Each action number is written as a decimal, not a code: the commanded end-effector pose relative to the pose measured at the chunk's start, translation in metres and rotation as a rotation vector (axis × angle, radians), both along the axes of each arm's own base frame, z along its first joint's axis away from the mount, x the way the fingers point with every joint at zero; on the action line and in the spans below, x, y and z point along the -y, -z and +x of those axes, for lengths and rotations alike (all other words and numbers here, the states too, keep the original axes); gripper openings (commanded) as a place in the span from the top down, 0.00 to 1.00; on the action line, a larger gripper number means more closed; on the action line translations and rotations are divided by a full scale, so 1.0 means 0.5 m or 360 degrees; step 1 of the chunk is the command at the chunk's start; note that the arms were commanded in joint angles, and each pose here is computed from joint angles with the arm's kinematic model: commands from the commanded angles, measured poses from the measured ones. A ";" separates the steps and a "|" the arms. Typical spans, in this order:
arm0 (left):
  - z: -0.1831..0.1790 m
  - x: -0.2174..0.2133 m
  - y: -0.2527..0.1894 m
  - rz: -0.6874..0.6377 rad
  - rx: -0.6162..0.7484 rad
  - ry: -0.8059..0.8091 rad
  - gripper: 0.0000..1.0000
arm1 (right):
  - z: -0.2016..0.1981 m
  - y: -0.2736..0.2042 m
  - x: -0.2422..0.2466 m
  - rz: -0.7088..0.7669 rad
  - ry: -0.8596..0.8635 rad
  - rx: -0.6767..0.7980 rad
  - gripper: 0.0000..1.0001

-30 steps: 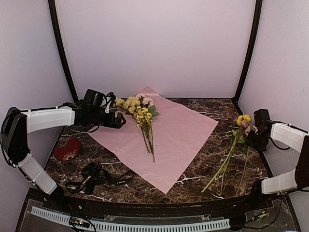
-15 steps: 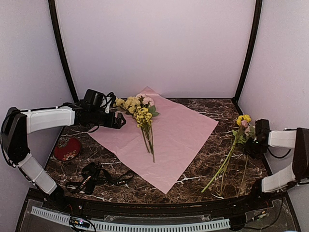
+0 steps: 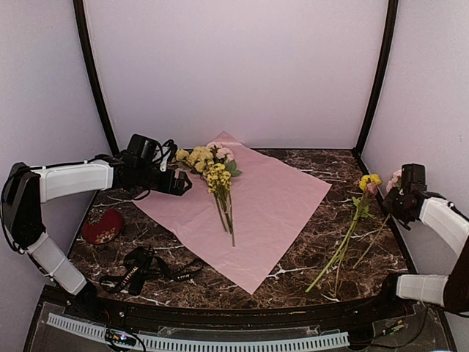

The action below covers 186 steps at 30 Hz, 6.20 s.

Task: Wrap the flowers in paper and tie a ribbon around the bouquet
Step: Pick up the fake flower from the corner of the board, then place the fake flower in the folded bouquet, then pick up the fake flower from the corner of the board.

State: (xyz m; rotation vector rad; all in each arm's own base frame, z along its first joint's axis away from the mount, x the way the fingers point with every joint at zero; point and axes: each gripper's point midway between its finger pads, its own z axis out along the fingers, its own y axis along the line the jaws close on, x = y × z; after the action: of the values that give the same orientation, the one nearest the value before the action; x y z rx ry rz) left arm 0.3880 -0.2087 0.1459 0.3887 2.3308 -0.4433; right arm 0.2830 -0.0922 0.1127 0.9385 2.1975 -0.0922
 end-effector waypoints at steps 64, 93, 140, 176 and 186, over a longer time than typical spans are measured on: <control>0.015 -0.040 0.003 -0.0076 -0.0121 0.0058 0.01 | 0.473 0.031 -1.080 0.0638 -0.1771 0.0424 0.66; 0.009 -0.042 -0.030 -0.0102 -0.0061 0.0068 0.01 | 0.159 0.007 -0.274 -0.0031 -0.0627 -0.0404 0.39; 0.006 -0.036 -0.030 -0.0115 -0.0074 0.0092 0.01 | 0.095 0.148 -0.126 -0.0028 -0.0379 -0.0615 0.61; 0.006 -0.039 -0.040 -0.0105 -0.0047 0.0090 0.01 | 0.153 -0.213 -0.126 -0.0356 -0.0627 0.0076 1.00; 0.005 -0.040 -0.049 -0.0107 -0.0030 0.0093 0.01 | 0.119 -0.506 -0.273 -0.0194 -0.1165 0.0948 1.00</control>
State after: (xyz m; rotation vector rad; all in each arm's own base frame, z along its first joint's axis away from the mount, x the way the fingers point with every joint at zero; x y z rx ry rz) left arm 0.3893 -0.1910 0.1425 0.4119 2.3839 -0.5580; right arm 0.3470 0.0081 0.3010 0.2177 2.0035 0.1442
